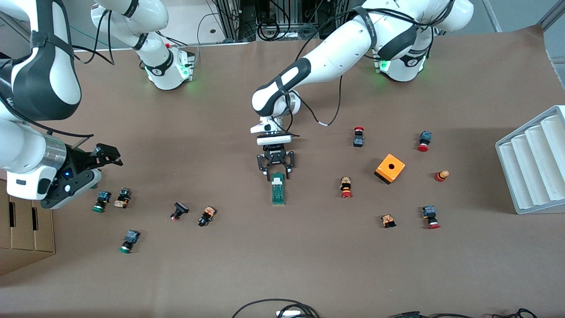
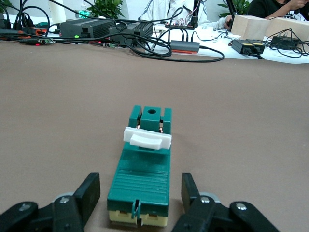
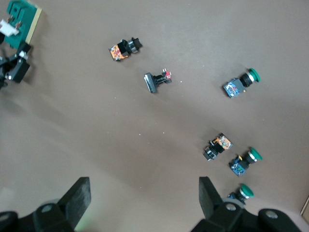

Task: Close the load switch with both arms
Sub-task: 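Hold the switch base with the left gripper while the right gripper approaches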

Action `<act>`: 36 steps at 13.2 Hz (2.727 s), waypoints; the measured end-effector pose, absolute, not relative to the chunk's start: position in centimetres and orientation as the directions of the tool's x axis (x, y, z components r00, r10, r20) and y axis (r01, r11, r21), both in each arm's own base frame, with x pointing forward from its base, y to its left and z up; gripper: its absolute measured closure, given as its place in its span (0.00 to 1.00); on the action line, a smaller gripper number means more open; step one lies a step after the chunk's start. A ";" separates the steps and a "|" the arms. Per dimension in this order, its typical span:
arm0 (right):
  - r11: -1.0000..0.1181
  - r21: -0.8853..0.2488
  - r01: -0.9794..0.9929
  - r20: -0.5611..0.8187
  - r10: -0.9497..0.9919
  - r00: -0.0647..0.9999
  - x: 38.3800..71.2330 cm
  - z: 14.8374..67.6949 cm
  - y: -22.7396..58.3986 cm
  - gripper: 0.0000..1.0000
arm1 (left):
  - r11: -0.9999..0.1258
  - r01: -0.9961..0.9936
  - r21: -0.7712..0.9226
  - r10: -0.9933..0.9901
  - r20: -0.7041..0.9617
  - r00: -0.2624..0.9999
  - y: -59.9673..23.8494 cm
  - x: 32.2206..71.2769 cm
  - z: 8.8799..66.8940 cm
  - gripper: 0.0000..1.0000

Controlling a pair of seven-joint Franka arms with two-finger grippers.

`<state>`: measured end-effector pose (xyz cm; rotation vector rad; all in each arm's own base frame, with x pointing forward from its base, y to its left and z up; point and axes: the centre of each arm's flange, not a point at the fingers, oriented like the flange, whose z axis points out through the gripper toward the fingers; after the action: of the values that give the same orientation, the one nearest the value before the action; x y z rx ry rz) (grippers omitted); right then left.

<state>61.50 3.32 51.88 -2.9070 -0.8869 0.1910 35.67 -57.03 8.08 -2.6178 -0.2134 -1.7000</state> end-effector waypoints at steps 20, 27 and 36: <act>-0.709 -0.132 0.693 -0.056 0.704 0.708 61.3 52.2 3.7 0.00 | -0.988 0.139 0.071 0.118 0.922 0.369 -57.6 33.6 7.1 0.50; -0.652 -0.101 0.752 -0.023 0.757 0.653 61.6 48.7 9.0 0.00 | -0.988 0.139 0.071 0.118 0.922 0.369 -57.6 33.6 7.1 0.50; -0.553 -0.034 0.833 0.049 0.831 0.554 62.8 42.6 18.0 0.00 | -0.988 0.139 0.071 0.118 0.922 0.369 -57.6 33.6 7.1 0.50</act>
<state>62.80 18.03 42.65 -2.7217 -1.4591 -0.0412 33.56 -57.57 7.06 -2.5835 -0.2425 -1.7382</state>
